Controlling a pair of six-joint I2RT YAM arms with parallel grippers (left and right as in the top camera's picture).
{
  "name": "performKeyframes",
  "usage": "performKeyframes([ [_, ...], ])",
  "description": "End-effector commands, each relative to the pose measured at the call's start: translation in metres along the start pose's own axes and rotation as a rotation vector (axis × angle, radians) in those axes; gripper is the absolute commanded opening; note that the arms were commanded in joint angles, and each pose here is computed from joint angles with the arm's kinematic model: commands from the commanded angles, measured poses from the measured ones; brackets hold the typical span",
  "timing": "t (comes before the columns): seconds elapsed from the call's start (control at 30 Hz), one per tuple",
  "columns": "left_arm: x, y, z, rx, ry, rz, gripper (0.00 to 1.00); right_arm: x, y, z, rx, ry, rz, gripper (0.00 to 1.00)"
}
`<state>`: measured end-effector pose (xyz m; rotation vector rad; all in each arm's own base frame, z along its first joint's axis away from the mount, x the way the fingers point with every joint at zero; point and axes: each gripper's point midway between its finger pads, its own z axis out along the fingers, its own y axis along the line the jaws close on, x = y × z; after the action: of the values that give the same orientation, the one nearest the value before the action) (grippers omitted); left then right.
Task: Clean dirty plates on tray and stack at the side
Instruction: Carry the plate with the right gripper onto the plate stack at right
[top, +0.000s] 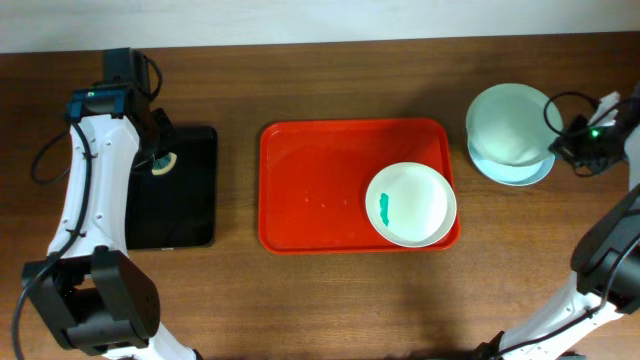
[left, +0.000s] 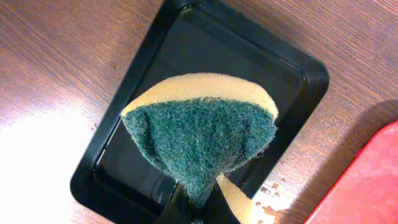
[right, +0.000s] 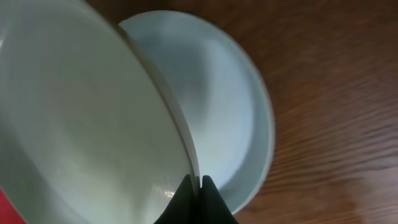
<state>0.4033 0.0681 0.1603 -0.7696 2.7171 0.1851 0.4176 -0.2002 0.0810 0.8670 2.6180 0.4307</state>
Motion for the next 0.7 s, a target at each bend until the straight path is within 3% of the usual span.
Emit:
performKeyframes([
  [0.0,0.0,0.0,0.002,0.002,0.002,-0.012,0.0,0.001,-0.007,0.007,0.014,0.003,0.014,0.04],
  [0.3,0.001,0.0,0.002,0.002,0.003,-0.011,0.0,0.012,-0.038,0.014,0.189,0.013,0.093,0.08],
  [0.43,0.001,0.0,0.002,0.002,0.003,-0.011,0.0,0.014,-0.038,0.016,0.186,0.021,0.092,0.29],
  [0.5,0.001,0.0,0.002,0.002,0.003,-0.011,0.0,0.016,-0.037,0.015,0.18,0.027,0.094,0.5],
  [0.57,0.0,0.0,0.002,0.002,0.002,-0.012,0.0,0.016,-0.022,0.011,0.106,0.038,0.096,0.65],
  [0.67,0.0,0.0,0.002,0.002,0.002,-0.012,0.0,0.01,0.011,-0.013,-0.017,0.021,0.083,0.67],
])
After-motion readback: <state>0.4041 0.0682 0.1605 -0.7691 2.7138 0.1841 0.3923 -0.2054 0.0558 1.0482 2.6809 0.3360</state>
